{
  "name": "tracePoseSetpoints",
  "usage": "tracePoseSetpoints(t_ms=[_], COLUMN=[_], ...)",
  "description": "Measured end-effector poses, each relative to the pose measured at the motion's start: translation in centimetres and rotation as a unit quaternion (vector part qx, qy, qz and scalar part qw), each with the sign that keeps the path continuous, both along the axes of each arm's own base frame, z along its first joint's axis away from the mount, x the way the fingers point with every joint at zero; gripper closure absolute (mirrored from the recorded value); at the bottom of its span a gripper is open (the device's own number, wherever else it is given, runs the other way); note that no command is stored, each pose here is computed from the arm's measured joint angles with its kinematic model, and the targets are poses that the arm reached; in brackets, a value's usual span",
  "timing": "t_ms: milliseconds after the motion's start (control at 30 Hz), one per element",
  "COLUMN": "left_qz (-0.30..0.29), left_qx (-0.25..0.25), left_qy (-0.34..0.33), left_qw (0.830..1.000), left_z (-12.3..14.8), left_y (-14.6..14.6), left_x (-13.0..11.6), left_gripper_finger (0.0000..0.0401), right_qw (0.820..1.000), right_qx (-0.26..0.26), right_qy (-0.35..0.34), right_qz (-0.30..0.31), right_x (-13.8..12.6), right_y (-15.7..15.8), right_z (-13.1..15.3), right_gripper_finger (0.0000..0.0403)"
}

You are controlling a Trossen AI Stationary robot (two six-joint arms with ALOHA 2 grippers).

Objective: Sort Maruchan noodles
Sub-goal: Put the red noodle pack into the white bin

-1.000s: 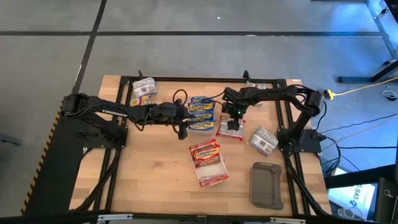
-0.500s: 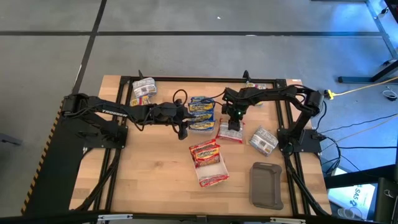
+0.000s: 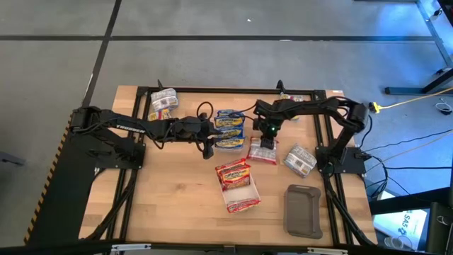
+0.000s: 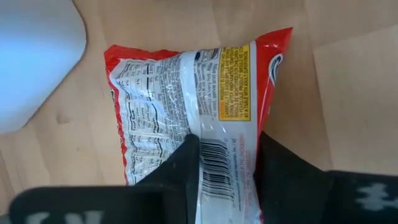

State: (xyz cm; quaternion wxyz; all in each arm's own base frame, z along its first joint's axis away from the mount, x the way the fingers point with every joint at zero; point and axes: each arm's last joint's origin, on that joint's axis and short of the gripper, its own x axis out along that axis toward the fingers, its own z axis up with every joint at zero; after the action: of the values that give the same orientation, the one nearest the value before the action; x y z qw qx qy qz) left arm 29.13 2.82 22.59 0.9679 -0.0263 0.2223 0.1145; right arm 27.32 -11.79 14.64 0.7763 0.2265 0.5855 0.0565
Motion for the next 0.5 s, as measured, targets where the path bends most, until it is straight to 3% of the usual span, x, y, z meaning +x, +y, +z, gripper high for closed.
tracePoseSetpoints(t_ms=[267, 500], left_qz=[0.0, 0.0], left_qx=[0.0, 0.0], left_qy=[-0.004, -0.004], left_qw=[1.0, 1.0], left_z=[0.1, 0.1], left_y=[0.0, 0.0], left_x=[0.0, 0.0], left_gripper_finger=[0.0295, 0.0295], right_qw=[0.999, 0.999], right_qx=[-0.024, -0.029], right_qy=[-0.021, -0.029], right_qz=[0.013, 0.027], right_x=[-0.8, -1.0], right_y=[0.3, 0.4], right_z=[2.2, 2.6], right_gripper_finger=[0.0326, 0.0382])
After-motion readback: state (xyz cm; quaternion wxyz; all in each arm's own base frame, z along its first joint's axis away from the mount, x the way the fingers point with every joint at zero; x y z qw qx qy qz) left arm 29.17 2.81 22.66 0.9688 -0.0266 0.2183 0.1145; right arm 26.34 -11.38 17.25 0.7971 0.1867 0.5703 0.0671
